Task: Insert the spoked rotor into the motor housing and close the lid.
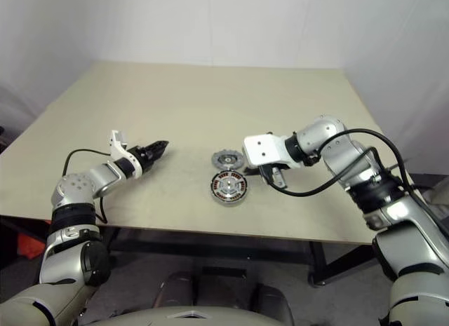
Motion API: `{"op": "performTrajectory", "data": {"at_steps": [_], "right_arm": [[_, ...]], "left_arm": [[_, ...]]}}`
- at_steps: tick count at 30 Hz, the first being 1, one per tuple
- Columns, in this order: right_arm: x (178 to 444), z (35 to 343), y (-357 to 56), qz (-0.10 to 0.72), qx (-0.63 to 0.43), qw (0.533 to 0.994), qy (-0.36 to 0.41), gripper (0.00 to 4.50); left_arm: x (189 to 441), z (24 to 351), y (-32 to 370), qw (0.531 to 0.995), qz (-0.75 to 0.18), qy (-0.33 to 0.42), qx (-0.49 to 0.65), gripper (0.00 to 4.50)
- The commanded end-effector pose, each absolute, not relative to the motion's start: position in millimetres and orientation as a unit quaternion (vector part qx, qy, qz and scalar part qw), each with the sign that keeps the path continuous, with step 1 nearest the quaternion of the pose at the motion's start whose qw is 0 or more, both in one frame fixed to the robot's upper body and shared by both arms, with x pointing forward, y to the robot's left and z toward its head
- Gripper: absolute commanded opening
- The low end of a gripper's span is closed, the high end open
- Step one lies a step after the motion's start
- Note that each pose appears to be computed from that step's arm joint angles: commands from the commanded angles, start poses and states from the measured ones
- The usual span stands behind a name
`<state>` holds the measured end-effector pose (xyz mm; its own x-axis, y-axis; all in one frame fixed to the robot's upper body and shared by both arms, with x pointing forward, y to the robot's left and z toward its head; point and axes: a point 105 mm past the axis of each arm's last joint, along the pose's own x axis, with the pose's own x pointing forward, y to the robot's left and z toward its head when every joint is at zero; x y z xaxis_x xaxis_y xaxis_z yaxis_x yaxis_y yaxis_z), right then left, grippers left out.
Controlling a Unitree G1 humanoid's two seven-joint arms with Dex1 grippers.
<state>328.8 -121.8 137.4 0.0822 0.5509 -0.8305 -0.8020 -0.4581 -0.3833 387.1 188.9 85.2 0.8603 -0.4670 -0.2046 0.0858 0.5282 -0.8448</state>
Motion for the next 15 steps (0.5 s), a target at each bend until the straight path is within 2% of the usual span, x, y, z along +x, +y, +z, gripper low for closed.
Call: {"op": "performTrajectory", "data": {"at_steps": [1, 5, 11, 15], "right_arm": [[345.3, 154.5, -109.6, 0.656, -0.595, 0.46, 0.069, 1.61], [336.5, 151.4, -102.4, 0.688, -0.611, 0.389, 0.048, 2.98], [301.8, 133.3, -104.5, 0.735, -0.61, 0.296, 0.035, 2.98], [295.0, 119.5, -106.2, 0.743, -0.608, 0.276, 0.041, 2.98]], "left_arm": [[391.9, 97.7, 187.5, 0.853, -0.173, 0.179, -0.459, 2.02], [385.0, 90.8, 192.7, 0.852, -0.16, 0.175, -0.467, 2.02], [378.1, 87.7, 207.5, 0.855, -0.137, 0.162, -0.474, 2.02], [374.4, 85.5, 211.6, 0.854, -0.127, 0.157, -0.479, 2.02]]}}
